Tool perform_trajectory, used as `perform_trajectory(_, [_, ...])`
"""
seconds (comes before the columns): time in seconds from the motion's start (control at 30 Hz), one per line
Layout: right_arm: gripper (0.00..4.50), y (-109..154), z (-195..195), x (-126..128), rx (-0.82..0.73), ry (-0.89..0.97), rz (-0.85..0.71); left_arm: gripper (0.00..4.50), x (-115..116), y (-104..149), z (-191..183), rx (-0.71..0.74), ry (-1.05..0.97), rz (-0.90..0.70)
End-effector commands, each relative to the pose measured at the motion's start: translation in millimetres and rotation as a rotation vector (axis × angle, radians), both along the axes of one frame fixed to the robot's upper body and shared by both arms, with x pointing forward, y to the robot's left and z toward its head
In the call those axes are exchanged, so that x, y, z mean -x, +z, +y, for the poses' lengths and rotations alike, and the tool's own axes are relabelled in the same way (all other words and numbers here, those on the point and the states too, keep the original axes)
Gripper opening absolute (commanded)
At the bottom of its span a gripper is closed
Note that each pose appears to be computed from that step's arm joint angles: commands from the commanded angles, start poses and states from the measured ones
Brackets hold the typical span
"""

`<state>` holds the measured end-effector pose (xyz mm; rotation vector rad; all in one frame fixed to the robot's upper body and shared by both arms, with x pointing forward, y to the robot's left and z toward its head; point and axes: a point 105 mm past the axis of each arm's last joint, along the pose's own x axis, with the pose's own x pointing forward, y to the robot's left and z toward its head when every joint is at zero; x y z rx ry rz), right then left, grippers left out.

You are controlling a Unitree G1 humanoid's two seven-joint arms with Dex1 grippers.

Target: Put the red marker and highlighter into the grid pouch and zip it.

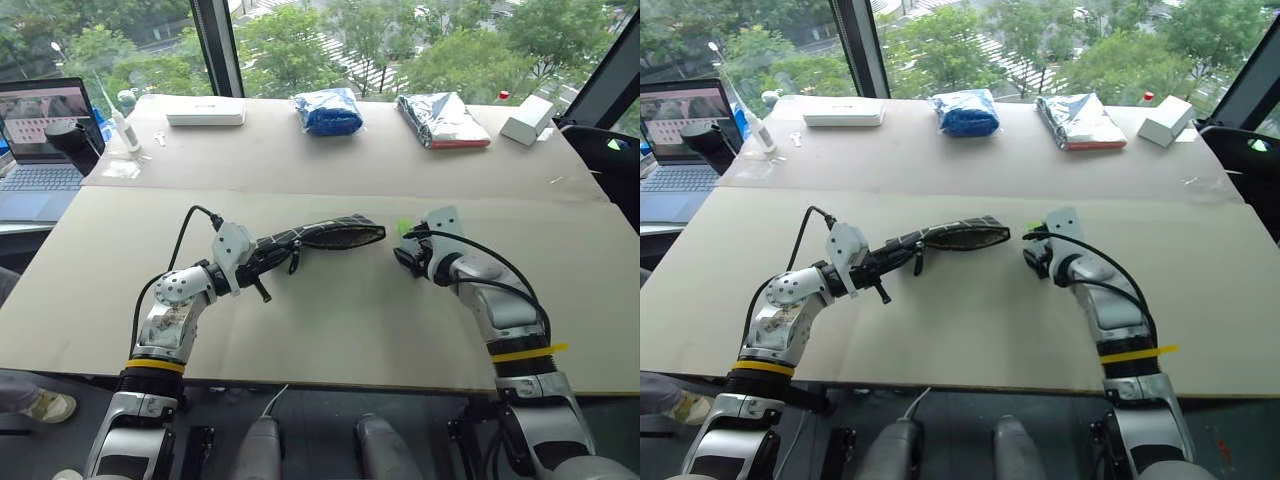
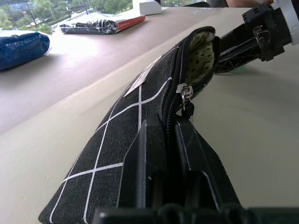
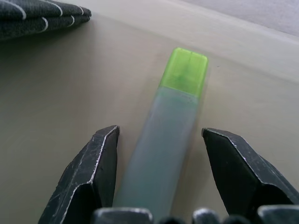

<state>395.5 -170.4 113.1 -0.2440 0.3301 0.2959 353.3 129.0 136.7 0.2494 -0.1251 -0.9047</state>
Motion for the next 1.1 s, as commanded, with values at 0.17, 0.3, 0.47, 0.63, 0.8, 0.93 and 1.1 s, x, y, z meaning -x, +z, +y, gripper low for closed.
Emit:
perform_trajectory(0.17, [1.40, -3.9, 3.8, 7.2, 0.029, 0.006, -0.003, 0.00, 1.9, 10.9, 0.4, 0.014, 0.002, -0.042])
perform_trajectory(0.3, [1.06, 15.1, -0.2, 0.6, 0.017, -0.009, -0.082, 0.00, 1.8, 11.5, 0.1, 0.012, 0.000, -0.042])
perform_trajectory(0.47, [1.06, 82.6, 5.7, -0.4, 0.032, 0.132, -0.369, 0.00, 1.6, 11.8, -0.5, 0.009, -0.006, -0.041])
perform_trajectory(0.63, [1.06, 125.1, 19.3, 36.7, 0.135, 0.469, -0.547, 0.00, 0.9, 11.8, -1.2, 0.005, -0.014, -0.039])
perform_trajectory(0.8, [1.06, 98.9, 31.6, 74.3, 0.318, 0.771, -0.455, 0.00, -0.7, 12.6, -2.3, 0.004, -0.021, -0.039])
perform_trajectory(0.93, [1.06, 93.8, 36.4, 73.6, 0.415, 0.806, -0.489, 0.00, -0.9, 12.5, -4.5, 0.003, -0.029, -0.040])
perform_trajectory(1.1, [1.06, 85.3, 43.4, 64.4, 0.486, 0.813, -0.496, 0.00, 0.2, 12.5, -8.1, 0.004, -0.042, -0.040])
